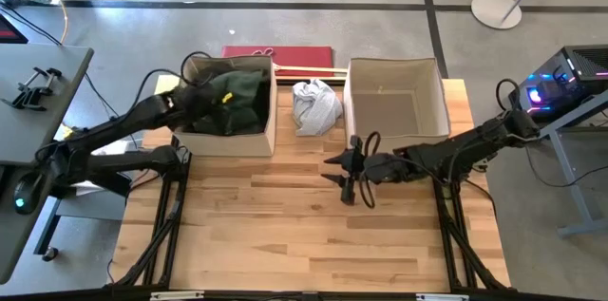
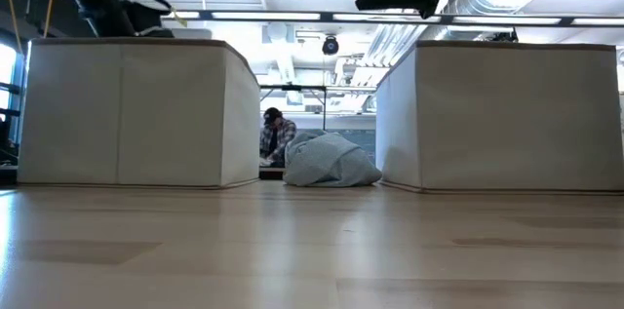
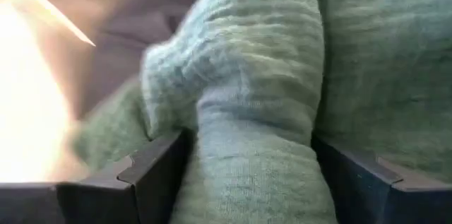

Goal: Sort clothes
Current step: Put the green shirt into the left laundry organizer, then put the white pants into the right laundry organizer

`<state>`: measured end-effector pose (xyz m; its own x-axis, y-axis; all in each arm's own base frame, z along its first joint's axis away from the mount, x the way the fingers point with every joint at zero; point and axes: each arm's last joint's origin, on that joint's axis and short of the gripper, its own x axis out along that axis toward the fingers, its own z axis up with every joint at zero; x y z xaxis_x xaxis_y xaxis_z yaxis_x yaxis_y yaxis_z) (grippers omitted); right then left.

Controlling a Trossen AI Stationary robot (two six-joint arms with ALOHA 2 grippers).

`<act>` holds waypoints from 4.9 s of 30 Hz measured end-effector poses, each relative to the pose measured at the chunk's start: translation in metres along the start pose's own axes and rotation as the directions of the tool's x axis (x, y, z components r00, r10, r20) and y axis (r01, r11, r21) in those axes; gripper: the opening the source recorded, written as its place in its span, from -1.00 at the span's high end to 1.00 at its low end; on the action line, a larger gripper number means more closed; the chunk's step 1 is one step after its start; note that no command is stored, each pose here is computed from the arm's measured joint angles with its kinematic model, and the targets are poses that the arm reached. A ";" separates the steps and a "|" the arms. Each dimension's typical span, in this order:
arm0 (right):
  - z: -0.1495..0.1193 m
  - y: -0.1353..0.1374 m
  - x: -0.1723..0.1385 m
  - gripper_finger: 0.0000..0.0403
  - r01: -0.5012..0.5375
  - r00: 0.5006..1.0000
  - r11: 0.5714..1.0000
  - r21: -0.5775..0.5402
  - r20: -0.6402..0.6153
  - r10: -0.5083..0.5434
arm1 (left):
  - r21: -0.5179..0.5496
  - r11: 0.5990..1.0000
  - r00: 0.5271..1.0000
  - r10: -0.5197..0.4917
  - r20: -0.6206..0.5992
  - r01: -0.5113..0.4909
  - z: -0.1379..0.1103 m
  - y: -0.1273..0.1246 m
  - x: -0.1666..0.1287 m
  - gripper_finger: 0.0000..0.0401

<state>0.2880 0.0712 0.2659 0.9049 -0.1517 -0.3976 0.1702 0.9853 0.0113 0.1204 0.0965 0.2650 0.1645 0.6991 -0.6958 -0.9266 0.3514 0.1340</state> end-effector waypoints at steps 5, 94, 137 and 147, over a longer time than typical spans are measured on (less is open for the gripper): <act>0.001 -0.003 0.001 0.15 0.011 1.000 1.000 0.005 0.000 -0.011 | 0.102 0.988 0.992 0.115 0.050 -0.119 0.028 -0.008 -0.008 -0.40; -0.017 -0.211 0.233 -0.23 0.047 0.497 0.978 -0.205 -0.844 -0.201 | 0.216 0.894 0.909 -0.413 0.059 0.392 0.024 -0.037 -0.027 -0.09; -0.005 -0.016 0.189 0.78 -0.368 0.382 0.894 -0.256 -0.918 -0.105 | 0.215 0.905 0.923 -0.383 0.043 0.366 0.022 -0.036 -0.027 -0.09; 0.057 -0.038 0.136 0.79 -0.309 0.487 0.912 -0.271 -0.869 -0.094 | 0.213 0.922 0.937 -0.343 0.063 0.323 0.022 -0.034 -0.026 -0.09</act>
<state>0.4270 0.0091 0.2636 0.0856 -0.0984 -0.9915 -0.2299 0.9663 -0.1157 0.1554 0.0799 0.2946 0.4933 0.5740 -0.6536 -0.7294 0.6824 0.0488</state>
